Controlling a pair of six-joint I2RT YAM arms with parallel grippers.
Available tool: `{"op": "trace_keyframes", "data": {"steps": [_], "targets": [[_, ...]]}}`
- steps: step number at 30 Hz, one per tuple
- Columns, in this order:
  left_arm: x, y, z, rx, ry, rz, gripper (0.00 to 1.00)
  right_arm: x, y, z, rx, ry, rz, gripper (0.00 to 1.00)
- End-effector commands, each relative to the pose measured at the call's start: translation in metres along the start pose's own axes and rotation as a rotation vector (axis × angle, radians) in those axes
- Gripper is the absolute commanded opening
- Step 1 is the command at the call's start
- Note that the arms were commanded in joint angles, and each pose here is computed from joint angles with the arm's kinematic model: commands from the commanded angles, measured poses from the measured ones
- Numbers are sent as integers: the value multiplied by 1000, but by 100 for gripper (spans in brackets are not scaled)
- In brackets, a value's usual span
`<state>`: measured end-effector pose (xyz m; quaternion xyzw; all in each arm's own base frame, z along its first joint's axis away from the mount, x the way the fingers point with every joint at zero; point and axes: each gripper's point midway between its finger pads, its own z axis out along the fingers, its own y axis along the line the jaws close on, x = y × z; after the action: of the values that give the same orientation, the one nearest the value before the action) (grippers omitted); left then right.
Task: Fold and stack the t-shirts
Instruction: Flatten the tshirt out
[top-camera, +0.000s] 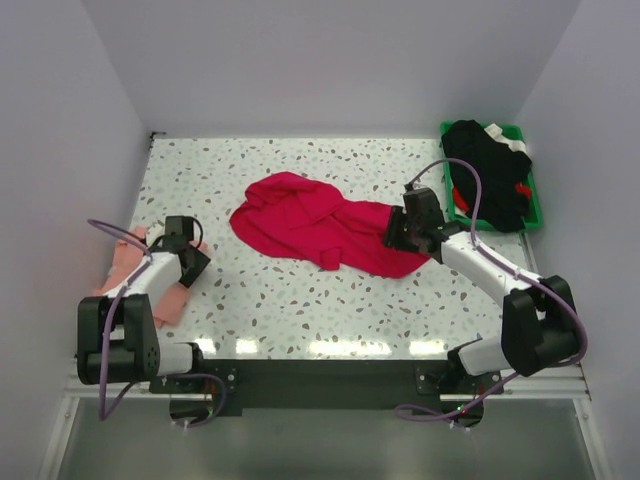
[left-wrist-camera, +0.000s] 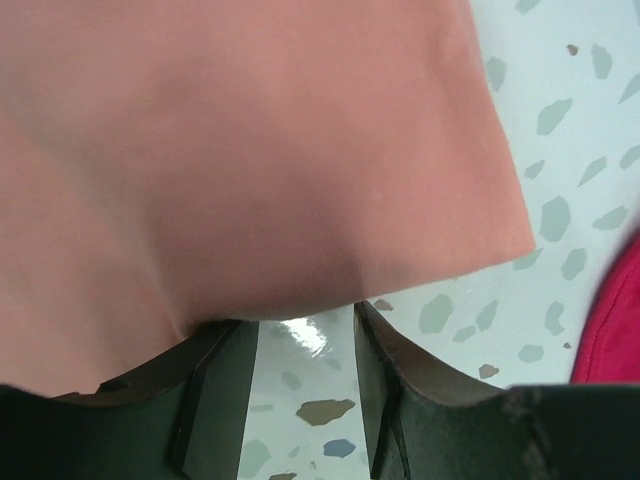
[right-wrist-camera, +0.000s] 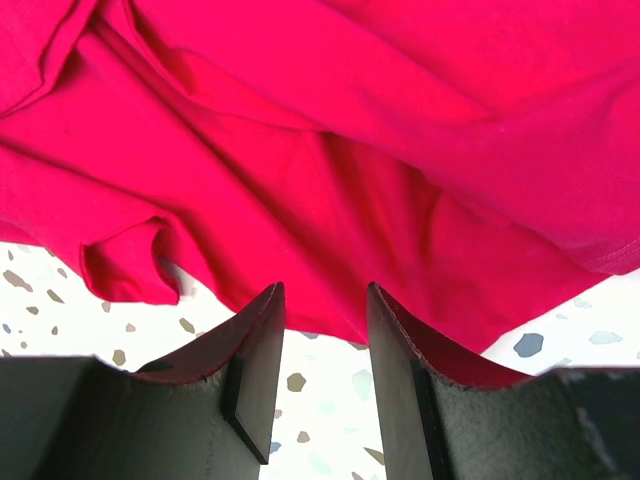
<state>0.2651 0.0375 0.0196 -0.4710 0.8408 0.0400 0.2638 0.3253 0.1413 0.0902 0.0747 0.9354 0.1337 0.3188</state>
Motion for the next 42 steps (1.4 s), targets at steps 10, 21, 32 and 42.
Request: {"op": "trace_keyframes", "data": {"steps": [10, 21, 32, 42], "targets": [[-19, -60, 0, 205, 15, 9, 48, -5, 5, 1, -20, -19, -29, 43], [50, -143, -34, 412, 91, 174, 56, -14, 13, 6, -34, -25, -10, 43], [94, -174, -25, 378, 123, 280, 52, -20, 10, 6, -6, -34, -10, 43], [90, -152, -26, 276, 73, 337, 0, -39, 8, 18, 53, -55, -20, 43]]}}
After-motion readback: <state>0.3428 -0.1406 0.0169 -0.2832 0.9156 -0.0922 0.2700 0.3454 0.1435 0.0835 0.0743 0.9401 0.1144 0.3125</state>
